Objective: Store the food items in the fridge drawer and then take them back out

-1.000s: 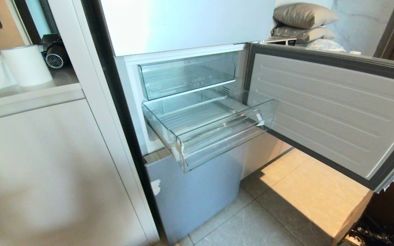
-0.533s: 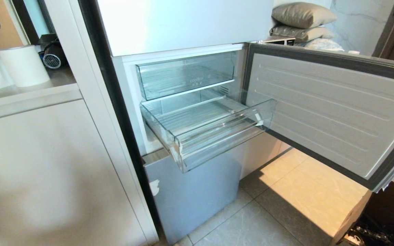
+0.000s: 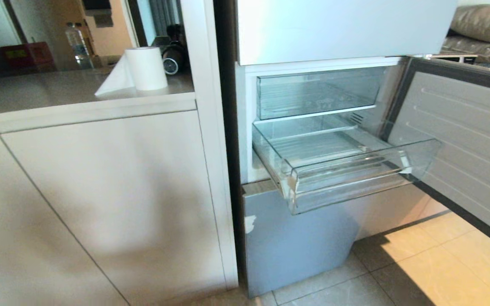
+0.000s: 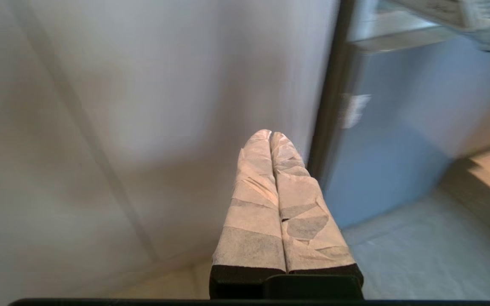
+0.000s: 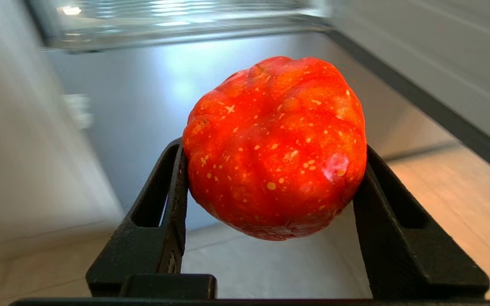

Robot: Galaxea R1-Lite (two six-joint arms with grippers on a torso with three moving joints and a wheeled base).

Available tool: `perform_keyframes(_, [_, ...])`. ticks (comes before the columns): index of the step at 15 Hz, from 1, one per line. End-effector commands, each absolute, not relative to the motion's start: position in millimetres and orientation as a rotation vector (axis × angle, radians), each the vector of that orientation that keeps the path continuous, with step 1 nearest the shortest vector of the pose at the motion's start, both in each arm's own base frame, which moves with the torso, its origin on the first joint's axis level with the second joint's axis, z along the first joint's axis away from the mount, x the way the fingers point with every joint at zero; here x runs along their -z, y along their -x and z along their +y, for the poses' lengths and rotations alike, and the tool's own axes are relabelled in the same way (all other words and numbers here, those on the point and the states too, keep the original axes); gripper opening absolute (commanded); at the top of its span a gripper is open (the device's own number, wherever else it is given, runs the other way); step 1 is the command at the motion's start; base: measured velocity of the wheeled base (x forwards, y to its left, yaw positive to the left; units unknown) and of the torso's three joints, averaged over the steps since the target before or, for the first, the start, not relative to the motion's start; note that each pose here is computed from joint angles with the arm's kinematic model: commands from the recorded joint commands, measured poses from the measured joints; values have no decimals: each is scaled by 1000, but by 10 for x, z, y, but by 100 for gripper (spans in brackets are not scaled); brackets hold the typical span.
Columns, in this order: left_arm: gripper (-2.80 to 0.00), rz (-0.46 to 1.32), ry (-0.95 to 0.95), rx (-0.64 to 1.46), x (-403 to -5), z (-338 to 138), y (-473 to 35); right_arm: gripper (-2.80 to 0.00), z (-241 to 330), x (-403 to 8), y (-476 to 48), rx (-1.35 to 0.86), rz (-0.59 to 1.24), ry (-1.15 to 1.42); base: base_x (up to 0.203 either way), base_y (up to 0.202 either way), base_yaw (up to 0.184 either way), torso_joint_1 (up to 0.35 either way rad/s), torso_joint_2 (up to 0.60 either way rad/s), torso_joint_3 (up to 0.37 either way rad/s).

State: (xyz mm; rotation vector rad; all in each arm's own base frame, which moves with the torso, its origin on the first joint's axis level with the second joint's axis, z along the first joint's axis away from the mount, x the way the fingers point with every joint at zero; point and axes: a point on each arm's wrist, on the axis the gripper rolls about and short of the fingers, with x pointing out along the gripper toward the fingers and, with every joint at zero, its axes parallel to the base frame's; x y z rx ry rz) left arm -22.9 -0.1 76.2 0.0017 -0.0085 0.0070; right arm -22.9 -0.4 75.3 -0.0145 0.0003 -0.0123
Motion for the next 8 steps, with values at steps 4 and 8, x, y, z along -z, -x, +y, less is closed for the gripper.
perform_keyframes(4, [-280, -8, -2, -8, -758, -1, 228, -280, -4, -753, 228, 12, 2, 14, 1, -8, 179, 2, 3, 3])
perform_keyframes(8, [-280, -8, -2, -8, -758, -1, 228, -280, -3, -749, 221, 7, 17, 68, 0, -7, 122, 2, 2, 5])
